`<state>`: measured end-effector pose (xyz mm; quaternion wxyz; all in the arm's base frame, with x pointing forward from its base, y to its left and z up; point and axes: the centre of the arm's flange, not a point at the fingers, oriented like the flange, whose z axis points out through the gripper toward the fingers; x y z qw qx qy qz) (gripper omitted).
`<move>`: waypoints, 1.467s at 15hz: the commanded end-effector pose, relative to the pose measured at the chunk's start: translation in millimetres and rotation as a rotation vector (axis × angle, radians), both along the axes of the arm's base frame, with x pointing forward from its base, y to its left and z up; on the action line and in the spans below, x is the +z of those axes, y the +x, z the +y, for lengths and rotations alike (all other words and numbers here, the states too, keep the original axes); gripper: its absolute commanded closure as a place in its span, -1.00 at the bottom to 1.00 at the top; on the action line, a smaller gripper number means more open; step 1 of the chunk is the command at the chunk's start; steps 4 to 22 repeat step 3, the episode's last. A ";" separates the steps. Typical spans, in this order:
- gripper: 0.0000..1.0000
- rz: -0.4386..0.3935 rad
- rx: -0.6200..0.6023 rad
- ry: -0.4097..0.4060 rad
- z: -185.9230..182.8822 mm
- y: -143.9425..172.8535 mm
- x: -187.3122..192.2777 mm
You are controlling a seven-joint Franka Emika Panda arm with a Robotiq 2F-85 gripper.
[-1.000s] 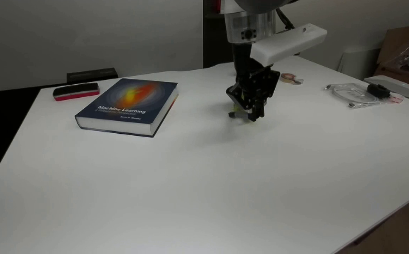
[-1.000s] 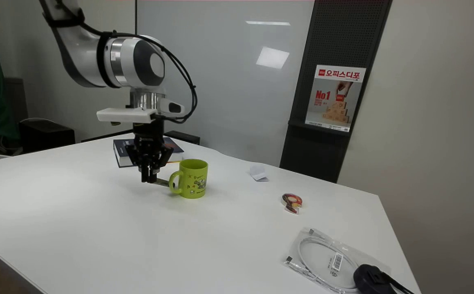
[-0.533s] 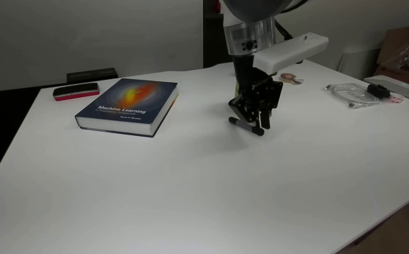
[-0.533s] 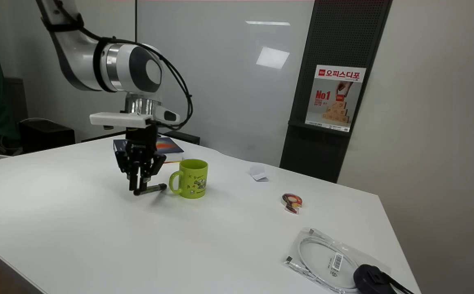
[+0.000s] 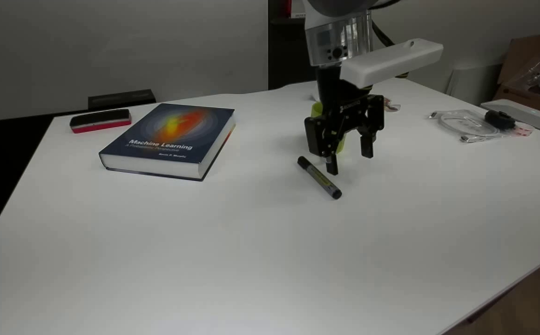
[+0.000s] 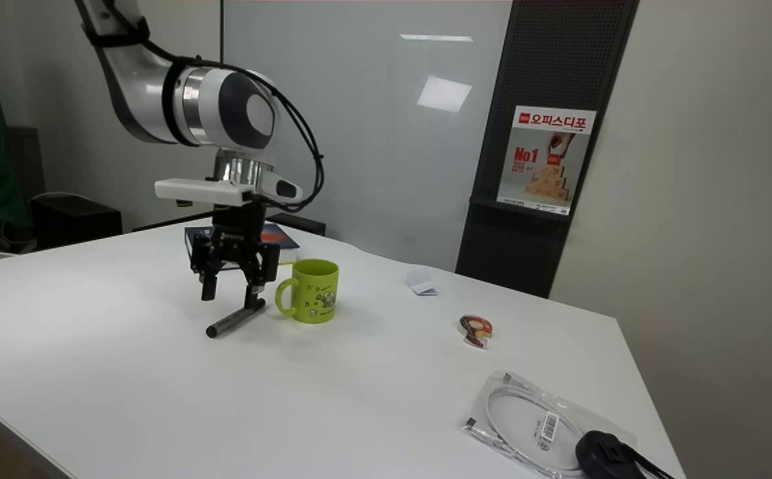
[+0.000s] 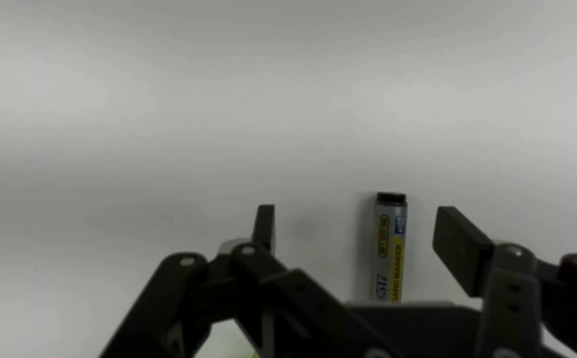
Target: Pick up the pen from the cup and put it on the table.
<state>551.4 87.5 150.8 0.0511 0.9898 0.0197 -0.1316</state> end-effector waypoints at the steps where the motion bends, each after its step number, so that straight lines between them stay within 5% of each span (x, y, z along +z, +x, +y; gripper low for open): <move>1: -1.00 -0.034 -0.078 0.010 -8.2 -2.2 35.1; 22: -1.00 -0.058 -0.092 0.015 -9.9 -1.0 52.6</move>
